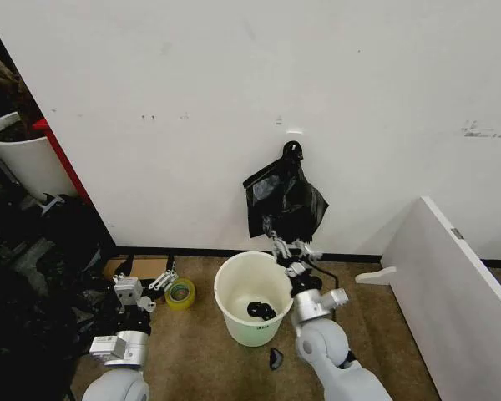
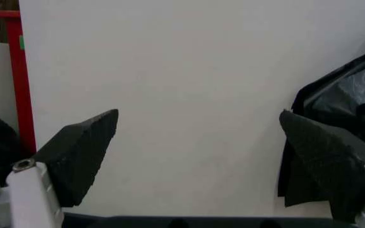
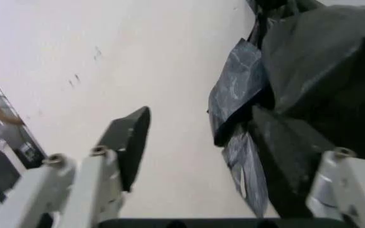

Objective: Place the garbage bag over the trash bin.

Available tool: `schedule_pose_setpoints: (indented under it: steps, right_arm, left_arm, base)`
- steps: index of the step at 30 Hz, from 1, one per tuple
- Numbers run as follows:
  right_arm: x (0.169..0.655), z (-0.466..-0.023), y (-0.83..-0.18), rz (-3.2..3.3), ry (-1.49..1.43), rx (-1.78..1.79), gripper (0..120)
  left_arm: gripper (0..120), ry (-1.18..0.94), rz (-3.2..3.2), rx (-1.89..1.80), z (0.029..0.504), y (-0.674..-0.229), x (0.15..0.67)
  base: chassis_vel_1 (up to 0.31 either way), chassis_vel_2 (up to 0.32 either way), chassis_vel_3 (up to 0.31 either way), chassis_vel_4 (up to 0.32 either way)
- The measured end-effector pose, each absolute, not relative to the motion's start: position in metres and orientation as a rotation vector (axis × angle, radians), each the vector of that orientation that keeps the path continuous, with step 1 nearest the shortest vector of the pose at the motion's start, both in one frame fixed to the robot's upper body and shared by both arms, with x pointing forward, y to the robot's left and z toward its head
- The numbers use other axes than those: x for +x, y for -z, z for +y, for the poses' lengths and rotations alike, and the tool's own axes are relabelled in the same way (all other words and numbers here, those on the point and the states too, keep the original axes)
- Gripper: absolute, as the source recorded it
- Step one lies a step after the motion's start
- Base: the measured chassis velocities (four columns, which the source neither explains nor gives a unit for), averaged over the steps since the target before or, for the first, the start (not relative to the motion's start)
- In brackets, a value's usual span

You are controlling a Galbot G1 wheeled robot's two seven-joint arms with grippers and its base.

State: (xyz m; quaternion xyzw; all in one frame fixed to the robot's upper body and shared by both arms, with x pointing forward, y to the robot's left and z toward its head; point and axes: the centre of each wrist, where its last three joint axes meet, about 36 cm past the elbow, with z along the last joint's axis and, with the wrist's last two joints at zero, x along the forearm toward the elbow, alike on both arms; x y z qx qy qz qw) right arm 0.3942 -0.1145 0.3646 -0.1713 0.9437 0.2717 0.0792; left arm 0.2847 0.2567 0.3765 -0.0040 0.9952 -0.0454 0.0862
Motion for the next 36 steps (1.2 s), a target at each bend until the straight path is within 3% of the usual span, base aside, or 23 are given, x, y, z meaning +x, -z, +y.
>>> schedule_pose_setpoints:
  steps: [5,7,18,23,28,32,34,36]
  right_arm:
    - [0.418,-0.121,-0.358,2.869,-0.704,-0.466,89]
    - [0.420,-0.122,-0.358,2.881,-0.706,-0.451,92]
    - [0.394,-0.114,-0.382,2.954,-0.745,-0.249,92]
    - [0.404,-0.115,-0.373,2.998,-0.723,-0.172,93]
    - [0.426,-0.113,-0.368,3.005,-0.735,-0.167,83]
    - [0.439,-0.111,-0.367,3.001,-0.750,-0.172,66]
    - [0.439,-0.111,-0.366,3.000,-0.748,-0.179,65]
    - [0.439,-0.112,-0.363,3.001,-0.738,-0.193,53]
  left_arm:
    - [100,0.134,2.970,-0.013,0.258,-0.374,0.286]
    - [100,0.135,2.970,-0.014,0.259,-0.373,0.287]
    - [100,0.144,2.966,-0.038,0.264,-0.371,0.288]
    - [100,0.148,2.967,-0.031,0.260,-0.370,0.288]
    - [100,0.142,2.967,-0.028,0.259,-0.370,0.287]
    - [100,0.135,2.966,-0.034,0.260,-0.371,0.286]
    - [100,0.133,2.964,-0.039,0.261,-0.371,0.285]
    - [100,0.132,2.962,-0.044,0.262,-0.371,0.285]
  base:
    - [0.000,0.000,0.000,0.000]
    - [0.000,0.000,0.000,0.000]
    - [0.000,0.000,0.000,0.000]
    - [0.000,0.000,0.000,0.000]
    - [0.000,0.000,0.000,0.000]
    - [0.000,0.000,0.000,0.000]
    - [0.000,0.000,0.000,0.000]
    - [0.000,0.000,0.000,0.000]
